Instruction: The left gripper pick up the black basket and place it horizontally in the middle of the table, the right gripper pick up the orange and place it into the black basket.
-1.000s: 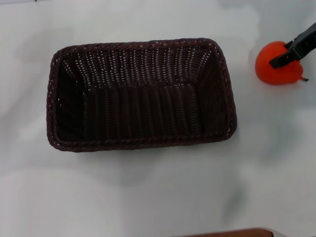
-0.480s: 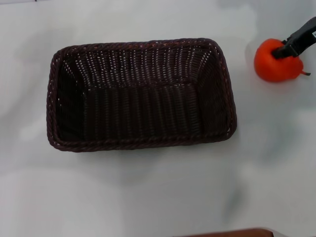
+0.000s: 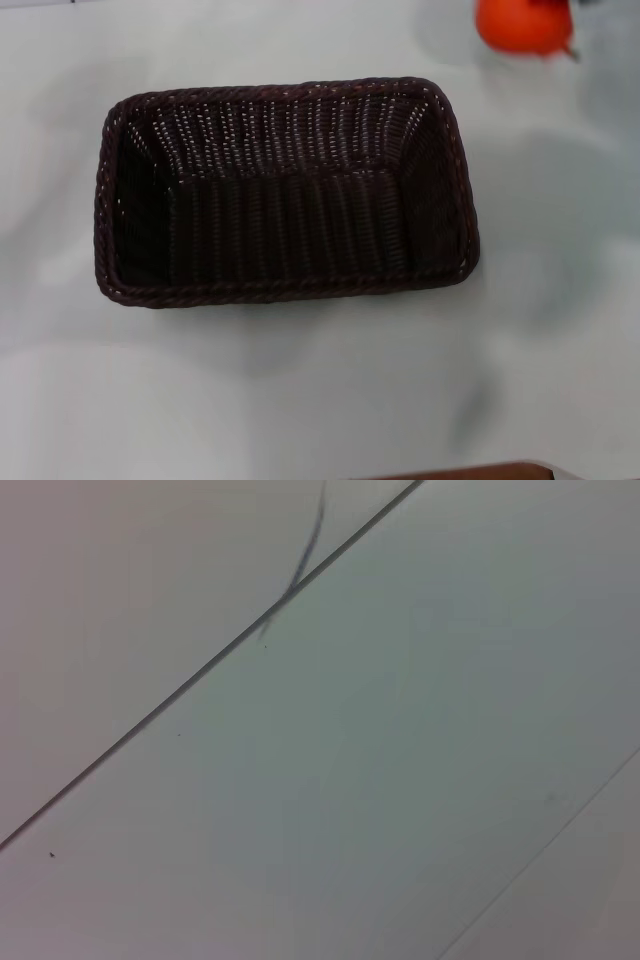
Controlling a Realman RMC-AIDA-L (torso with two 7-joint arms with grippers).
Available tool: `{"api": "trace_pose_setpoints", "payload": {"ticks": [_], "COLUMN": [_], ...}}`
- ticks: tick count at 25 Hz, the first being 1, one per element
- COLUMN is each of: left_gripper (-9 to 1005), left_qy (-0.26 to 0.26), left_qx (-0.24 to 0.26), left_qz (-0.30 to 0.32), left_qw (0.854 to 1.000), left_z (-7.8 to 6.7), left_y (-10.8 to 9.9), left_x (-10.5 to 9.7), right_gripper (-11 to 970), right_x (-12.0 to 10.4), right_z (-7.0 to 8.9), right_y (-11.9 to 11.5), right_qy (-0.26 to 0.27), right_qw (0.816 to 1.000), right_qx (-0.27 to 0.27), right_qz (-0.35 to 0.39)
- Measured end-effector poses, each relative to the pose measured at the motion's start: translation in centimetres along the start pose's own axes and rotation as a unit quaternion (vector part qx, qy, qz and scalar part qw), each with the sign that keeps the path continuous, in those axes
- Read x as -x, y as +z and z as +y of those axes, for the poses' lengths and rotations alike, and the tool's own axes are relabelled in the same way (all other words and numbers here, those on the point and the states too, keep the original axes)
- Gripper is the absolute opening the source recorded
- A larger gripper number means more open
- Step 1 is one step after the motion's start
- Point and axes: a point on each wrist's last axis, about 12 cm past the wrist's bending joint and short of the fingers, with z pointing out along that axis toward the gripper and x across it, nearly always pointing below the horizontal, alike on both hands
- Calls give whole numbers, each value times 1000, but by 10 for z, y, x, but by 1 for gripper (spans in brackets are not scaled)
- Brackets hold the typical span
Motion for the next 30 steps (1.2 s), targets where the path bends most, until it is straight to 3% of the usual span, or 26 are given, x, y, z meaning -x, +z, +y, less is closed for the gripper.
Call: {"api": "trace_pose_setpoints", "payload": {"ticks": [3, 7, 10, 13, 14, 18, 24, 30], "left_gripper": [888, 888, 887, 887, 887, 888, 887, 886], "left_qy": [0, 1, 1, 0, 0, -2, -3, 34], "left_qx": [0, 0, 0, 1, 1, 2, 5, 0], "left_qz": [0, 1, 0, 0, 0, 0, -1, -32], "left_qw": [1000, 1000, 1000, 1000, 1000, 1000, 1000, 999], "left_z": [0, 0, 0, 0, 0, 0, 1, -1], "left_y": [0, 0, 0, -1, -1, -3, -5, -9], "left_x": [0, -1, -1, -3, -3, -4, -5, -2], "right_gripper": [130, 115, 103, 92, 88, 254, 478, 758], "right_x": [-14, -27, -35, -36, -35, -29, -17, 6], "right_z": [-17, -54, -80, -91, -93, -94, -83, -67], "right_y": [-6, 5, 27, 46, 50, 58, 54, 38], "right_qy": [-6, -47, -69, -65, -65, -58, -37, -10], "right_qw": [989, 946, 930, 932, 933, 937, 940, 926], "right_qx": [-85, -214, -268, -273, -273, -271, -258, -212], "right_qz": [121, 240, 242, 231, 227, 212, 218, 313]}}
